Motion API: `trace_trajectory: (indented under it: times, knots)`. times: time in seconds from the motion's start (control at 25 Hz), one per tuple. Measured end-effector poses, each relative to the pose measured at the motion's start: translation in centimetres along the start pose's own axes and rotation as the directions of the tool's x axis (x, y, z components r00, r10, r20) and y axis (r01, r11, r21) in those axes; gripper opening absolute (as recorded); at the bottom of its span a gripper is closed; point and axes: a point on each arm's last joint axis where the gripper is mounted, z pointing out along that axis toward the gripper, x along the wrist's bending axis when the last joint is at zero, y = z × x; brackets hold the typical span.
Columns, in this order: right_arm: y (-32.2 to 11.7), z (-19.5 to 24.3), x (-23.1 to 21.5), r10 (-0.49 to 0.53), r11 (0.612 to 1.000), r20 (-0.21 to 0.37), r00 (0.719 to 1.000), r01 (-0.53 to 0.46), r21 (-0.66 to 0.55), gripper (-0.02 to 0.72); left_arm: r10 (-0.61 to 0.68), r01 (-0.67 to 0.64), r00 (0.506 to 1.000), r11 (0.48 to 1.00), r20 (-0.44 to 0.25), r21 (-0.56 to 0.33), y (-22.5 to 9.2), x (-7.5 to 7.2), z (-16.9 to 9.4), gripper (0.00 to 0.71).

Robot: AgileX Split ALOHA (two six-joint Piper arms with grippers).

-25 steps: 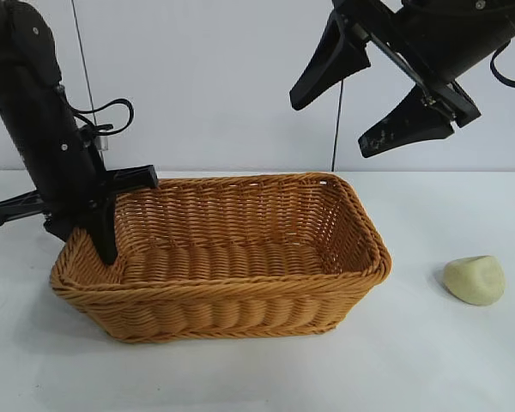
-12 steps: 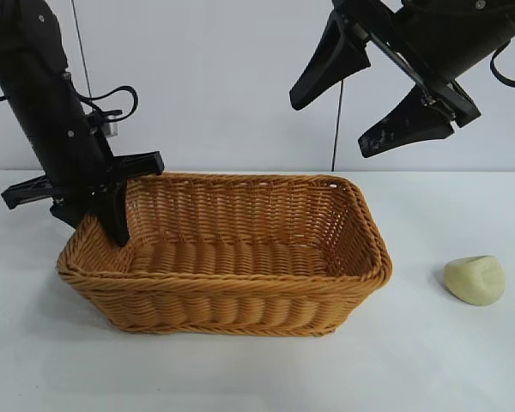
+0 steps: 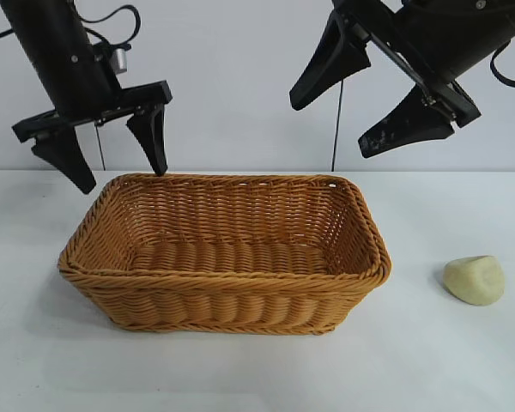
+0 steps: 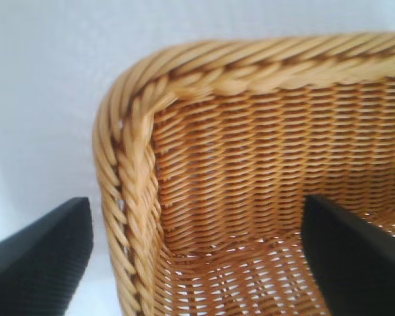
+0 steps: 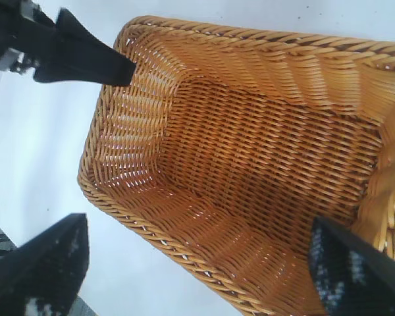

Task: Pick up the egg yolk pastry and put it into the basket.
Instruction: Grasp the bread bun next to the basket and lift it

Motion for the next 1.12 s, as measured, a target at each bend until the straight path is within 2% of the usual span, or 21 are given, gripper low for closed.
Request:
trace_trajectory:
  times: [0.2,0.32,0.4,0.48,0.76,0.88,0.96,1.12]
  knots:
    - [-0.1,0.0,0.0,-0.002,1.000,0.000,1.000,0.002,0.006,0.622,0.063,-0.072,0.992,0.993,-0.106,-0.090,1.4,0.1,-2.5,0.665]
    - [-0.1,0.0,0.0,-0.002,1.000,-0.001,1.000,0.002,0.008,0.622,0.072,-0.089,0.984,0.991,-0.163,-0.098,1.6,0.8,-2.8,0.665]
    - [-0.1,0.0,0.0,-0.002,1.000,-0.001,1.000,0.002,0.008,0.622,0.062,-0.081,0.982,0.991,-0.176,-0.102,1.7,1.7,-3.0,0.665]
    - [-0.1,0.0,0.0,-0.002,1.000,-0.001,1.000,0.002,0.008,0.622,0.044,-0.065,0.982,0.992,-0.183,-0.108,1.9,2.9,-3.4,0.665]
    - [-0.1,0.0,0.0,-0.001,1.000,-0.001,1.000,0.001,0.008,0.622,-0.077,0.046,0.974,0.988,-0.215,-0.145,2.4,9.4,-5.3,0.665]
    - [-0.1,0.0,0.0,-0.001,1.000,-0.001,1.000,0.001,0.008,0.622,-0.104,0.075,0.969,0.988,-0.224,-0.134,1.5,10.9,-5.9,0.665]
    - [-0.1,0.0,0.0,-0.001,1.000,-0.001,1.000,0.001,0.008,0.622,-0.110,0.085,0.967,0.989,-0.229,-0.119,0.3,11.1,-6.4,0.665]
    - [-0.1,0.0,0.0,-0.002,1.000,-0.001,1.000,0.002,0.008,0.622,-0.089,0.073,0.969,0.994,-0.231,-0.078,-3.1,10.2,-7.8,0.665]
